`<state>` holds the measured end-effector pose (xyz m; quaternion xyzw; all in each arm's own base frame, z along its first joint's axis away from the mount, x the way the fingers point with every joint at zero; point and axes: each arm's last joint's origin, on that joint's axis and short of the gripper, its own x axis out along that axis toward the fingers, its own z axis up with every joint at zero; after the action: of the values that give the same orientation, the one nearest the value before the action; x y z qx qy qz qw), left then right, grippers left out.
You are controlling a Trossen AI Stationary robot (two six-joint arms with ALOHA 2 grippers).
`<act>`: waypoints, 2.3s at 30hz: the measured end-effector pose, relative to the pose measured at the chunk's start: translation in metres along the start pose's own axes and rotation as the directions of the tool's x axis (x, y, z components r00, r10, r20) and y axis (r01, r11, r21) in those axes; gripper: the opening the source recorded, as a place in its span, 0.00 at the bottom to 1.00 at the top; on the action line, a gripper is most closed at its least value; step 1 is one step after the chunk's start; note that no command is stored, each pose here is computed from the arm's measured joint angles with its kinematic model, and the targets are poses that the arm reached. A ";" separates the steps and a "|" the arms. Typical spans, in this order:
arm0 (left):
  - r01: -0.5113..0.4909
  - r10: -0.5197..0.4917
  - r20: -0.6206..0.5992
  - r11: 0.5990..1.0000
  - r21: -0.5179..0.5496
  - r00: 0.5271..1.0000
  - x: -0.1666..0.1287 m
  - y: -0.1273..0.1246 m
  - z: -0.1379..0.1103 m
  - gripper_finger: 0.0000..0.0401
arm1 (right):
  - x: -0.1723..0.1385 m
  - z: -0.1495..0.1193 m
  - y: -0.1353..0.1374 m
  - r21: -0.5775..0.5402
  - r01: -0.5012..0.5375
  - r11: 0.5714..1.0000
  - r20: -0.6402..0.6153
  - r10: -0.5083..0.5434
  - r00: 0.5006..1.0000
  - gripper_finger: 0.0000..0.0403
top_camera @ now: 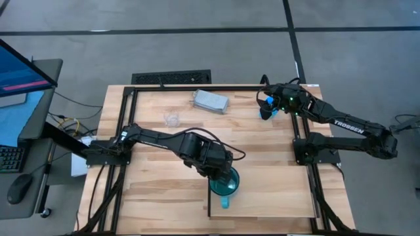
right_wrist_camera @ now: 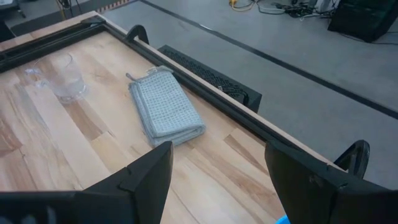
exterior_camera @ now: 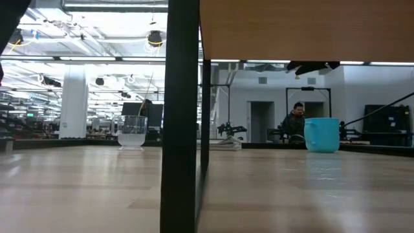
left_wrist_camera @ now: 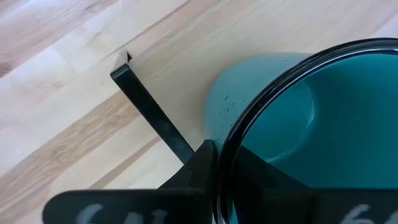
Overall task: Stack small to large cups/mugs on shelf
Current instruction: Put the blue mug on the shelf
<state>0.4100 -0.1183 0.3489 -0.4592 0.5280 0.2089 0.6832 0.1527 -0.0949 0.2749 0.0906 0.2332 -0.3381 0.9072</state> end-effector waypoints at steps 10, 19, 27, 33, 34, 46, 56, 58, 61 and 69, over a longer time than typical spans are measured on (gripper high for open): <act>0.071 -0.071 -0.012 0.997 0.006 0.997 0.000 -0.006 0.001 0.10 | 0.000 0.000 0.000 0.000 0.000 1.000 0.000 0.000 1.000 0.69; 0.062 -0.062 0.005 0.998 0.028 0.998 0.000 -0.006 0.002 0.07 | 0.000 0.000 0.000 0.000 0.000 1.000 0.000 0.000 1.000 0.69; 0.047 -0.050 0.044 0.997 0.059 0.998 0.000 -0.005 0.003 0.07 | 0.000 0.000 0.000 0.000 0.000 1.000 0.000 0.000 1.000 0.69; 0.054 -0.055 0.019 0.997 0.059 0.998 0.000 -0.005 0.002 0.06 | 0.000 0.000 0.000 0.000 0.001 1.000 0.000 -0.001 1.000 0.69; 0.054 -0.055 0.019 0.997 0.057 0.998 0.000 -0.005 0.002 0.06 | 0.000 0.000 0.000 0.000 0.003 1.000 0.000 -0.003 1.000 0.69; 0.052 -0.053 0.026 0.998 0.043 0.998 0.000 -0.005 0.002 0.10 | 0.000 0.000 0.000 0.000 0.004 1.000 0.000 -0.004 1.000 0.69; 0.063 -0.063 0.000 0.997 0.041 0.998 0.000 -0.006 0.001 0.11 | 0.000 0.000 0.000 0.001 0.004 1.000 0.000 -0.004 1.000 0.69; 0.063 -0.063 0.000 0.997 0.041 0.998 0.000 -0.006 0.001 0.11 | 0.000 0.000 0.000 0.001 0.005 1.000 0.000 -0.005 1.000 0.69; 0.063 -0.063 0.000 0.997 0.043 0.998 0.000 -0.006 0.001 0.11 | 0.000 0.000 0.000 0.001 0.005 1.000 0.000 -0.005 1.000 0.69; 0.063 -0.063 -0.001 0.997 0.045 0.998 0.000 -0.006 0.001 0.11 | 0.000 0.000 0.000 0.001 0.005 1.000 0.000 -0.005 1.000 0.69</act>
<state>0.4150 -0.1206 0.3513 -0.4602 0.5176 0.1754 0.6997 0.1526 -0.0950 0.2749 0.0905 0.2331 -0.3405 0.9064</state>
